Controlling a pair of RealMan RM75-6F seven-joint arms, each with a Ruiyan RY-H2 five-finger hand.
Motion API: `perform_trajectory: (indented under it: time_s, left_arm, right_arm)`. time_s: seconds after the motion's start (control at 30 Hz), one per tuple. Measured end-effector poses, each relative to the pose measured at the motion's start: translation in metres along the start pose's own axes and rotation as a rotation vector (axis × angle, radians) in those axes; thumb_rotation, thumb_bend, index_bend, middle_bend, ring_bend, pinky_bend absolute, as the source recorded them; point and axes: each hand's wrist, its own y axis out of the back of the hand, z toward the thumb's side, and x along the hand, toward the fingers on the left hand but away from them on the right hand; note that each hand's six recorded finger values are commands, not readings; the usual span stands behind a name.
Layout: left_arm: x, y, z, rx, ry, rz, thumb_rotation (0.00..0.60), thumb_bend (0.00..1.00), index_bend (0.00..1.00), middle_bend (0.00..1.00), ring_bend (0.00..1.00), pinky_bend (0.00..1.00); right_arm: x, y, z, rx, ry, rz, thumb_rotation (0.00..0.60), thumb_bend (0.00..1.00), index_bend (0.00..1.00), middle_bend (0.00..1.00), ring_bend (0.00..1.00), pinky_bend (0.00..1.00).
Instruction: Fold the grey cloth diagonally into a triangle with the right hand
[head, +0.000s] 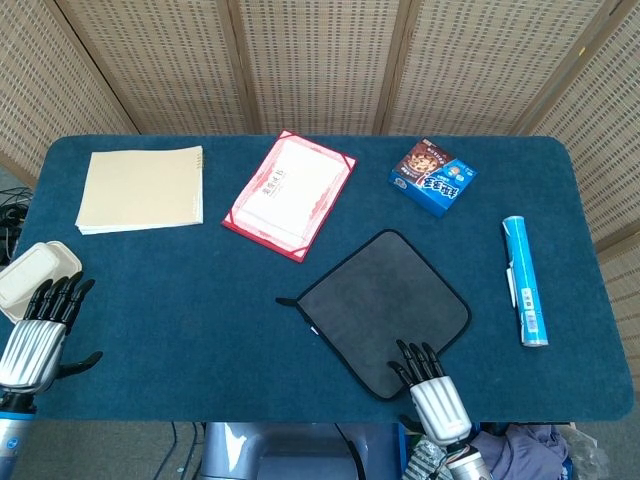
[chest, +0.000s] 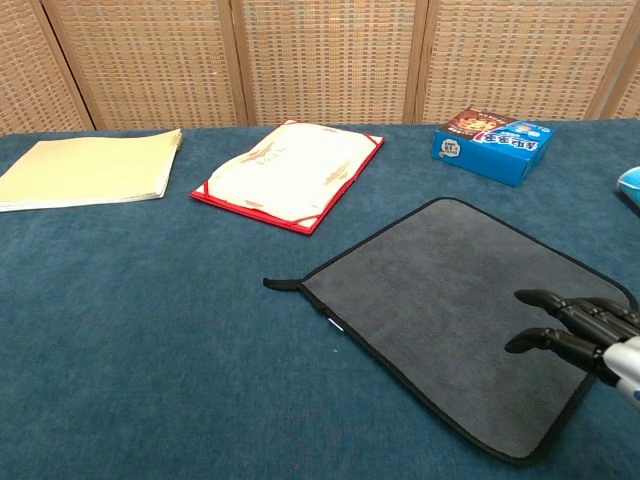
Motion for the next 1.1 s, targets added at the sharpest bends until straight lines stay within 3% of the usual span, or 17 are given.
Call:
perform_trajectory:
  time_s: [1.1]
  left_arm:
    - [0.001,0.0,-0.002,-0.004,0.008,0.002,0.6,0.12,0.0,0.0,0.0,0.0]
  right_arm:
    - [-0.026,-0.019,0.009,-0.047,-0.01,0.019,0.6,0.11,0.24,0.0,0.0,0.0]
